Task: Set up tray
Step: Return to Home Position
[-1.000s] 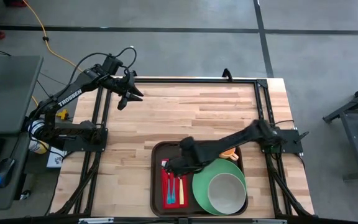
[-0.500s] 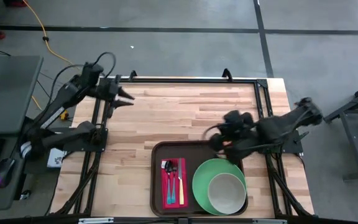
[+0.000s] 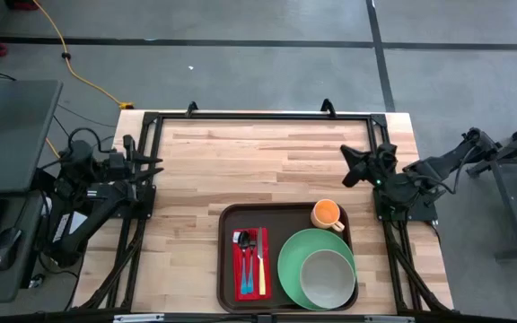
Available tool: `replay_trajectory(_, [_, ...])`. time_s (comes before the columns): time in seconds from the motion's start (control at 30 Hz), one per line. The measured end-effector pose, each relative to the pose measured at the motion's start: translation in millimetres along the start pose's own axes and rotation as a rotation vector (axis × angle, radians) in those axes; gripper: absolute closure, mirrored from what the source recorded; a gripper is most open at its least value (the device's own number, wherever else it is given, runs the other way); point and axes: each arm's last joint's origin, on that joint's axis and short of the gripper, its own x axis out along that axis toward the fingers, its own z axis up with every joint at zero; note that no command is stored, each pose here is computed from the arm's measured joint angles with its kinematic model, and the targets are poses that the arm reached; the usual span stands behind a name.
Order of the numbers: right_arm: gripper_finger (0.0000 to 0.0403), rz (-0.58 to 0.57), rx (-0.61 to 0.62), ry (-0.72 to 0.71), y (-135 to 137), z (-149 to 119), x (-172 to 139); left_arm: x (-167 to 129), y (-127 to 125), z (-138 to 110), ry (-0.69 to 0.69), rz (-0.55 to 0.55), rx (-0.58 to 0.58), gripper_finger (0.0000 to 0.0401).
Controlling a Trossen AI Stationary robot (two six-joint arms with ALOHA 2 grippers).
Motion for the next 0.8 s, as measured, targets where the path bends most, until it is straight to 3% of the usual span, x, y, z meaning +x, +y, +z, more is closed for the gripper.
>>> replay_trajectory(0.13, [0.0403, -0.044, 0.057, -0.156, -12.9, -17.6, 5.6, 2.9, 1.5, -6.6, 0.026, 0.012, -0.05, 0.0261])
replay_trajectory(0.23, [0.0403, -0.042, 0.069, -0.178, -20.0, -35.5, 16.0, 13.2, 10.0, -9.3, -0.03, 0.006, -0.01, 0.0261])
replay_trajectory(0.4, [0.0403, 0.001, 0.062, -0.142, -31.9, -57.1, 37.5, 40.7, 27.3, -35.9, -0.123, -0.032, -0.098, 0.0261])
replay_trajectory(0.57, [0.0403, 0.062, 0.016, -0.05, -45.3, -62.2, 60.6, 56.1, 34.1, -60.7, -0.207, -0.018, -0.143, 0.0261])
replay_trajectory(0.8, [0.0403, 0.201, -0.042, 0.038, -63.8, -52.6, 76.1, 64.8, 29.6, -66.8, -0.227, 0.007, -0.131, 0.0261])
